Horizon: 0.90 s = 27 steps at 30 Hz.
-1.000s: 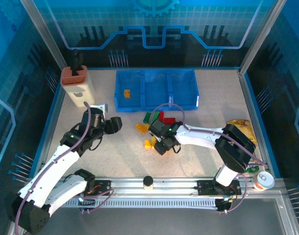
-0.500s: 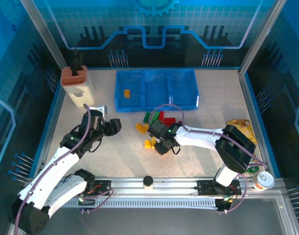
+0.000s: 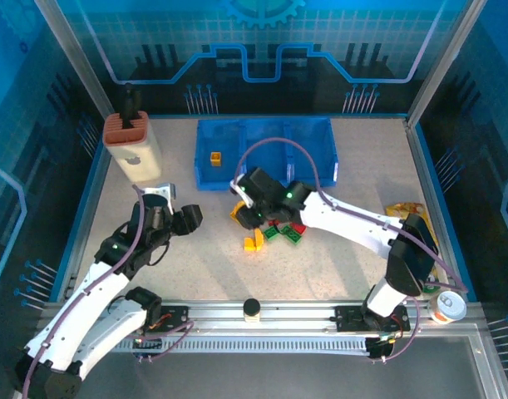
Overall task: Sort the legos into containers by color
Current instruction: Pick up the lego from the bottom-center of the table, then place the lego in the container.
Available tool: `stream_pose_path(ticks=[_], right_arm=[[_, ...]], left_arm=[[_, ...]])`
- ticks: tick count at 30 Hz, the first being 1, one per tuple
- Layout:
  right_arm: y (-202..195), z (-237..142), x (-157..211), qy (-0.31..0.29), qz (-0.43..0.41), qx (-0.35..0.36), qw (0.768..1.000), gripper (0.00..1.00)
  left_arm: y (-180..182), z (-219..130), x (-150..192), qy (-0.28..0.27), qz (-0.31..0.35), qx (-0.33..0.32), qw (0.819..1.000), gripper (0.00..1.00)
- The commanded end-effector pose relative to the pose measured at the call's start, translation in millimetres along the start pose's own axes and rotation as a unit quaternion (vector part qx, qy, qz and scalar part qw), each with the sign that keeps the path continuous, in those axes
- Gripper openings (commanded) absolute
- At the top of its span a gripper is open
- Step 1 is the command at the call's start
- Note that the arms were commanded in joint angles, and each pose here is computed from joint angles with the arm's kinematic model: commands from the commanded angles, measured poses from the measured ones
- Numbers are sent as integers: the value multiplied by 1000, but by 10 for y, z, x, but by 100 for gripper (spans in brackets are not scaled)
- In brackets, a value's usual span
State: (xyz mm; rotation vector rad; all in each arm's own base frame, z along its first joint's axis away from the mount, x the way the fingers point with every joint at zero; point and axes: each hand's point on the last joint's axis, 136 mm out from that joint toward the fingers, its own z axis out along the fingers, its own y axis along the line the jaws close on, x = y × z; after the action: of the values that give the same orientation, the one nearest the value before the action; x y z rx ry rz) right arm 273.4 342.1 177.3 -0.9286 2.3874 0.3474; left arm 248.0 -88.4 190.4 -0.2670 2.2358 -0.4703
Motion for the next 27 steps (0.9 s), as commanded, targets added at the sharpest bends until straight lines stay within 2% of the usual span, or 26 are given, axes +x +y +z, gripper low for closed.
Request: stream_pose_path(ticks=[1, 12, 19, 27], right_arm=[[-89, 138, -156, 22, -12, 0, 1000, 35], [-393, 603, -899, 12, 5, 6, 1000, 35], [-549, 950, -1163, 12, 15, 13, 1000, 35], [-821, 1361, -1304, -3, 43, 40, 998, 37]], left_arm=[[45, -51, 71, -1, -21, -1, 1000, 67], [51, -150, 176, 9, -44, 7, 999, 66], [30, -214, 178, 3, -47, 14, 999, 66], [-10, -272, 167, 7, -44, 19, 999, 65]])
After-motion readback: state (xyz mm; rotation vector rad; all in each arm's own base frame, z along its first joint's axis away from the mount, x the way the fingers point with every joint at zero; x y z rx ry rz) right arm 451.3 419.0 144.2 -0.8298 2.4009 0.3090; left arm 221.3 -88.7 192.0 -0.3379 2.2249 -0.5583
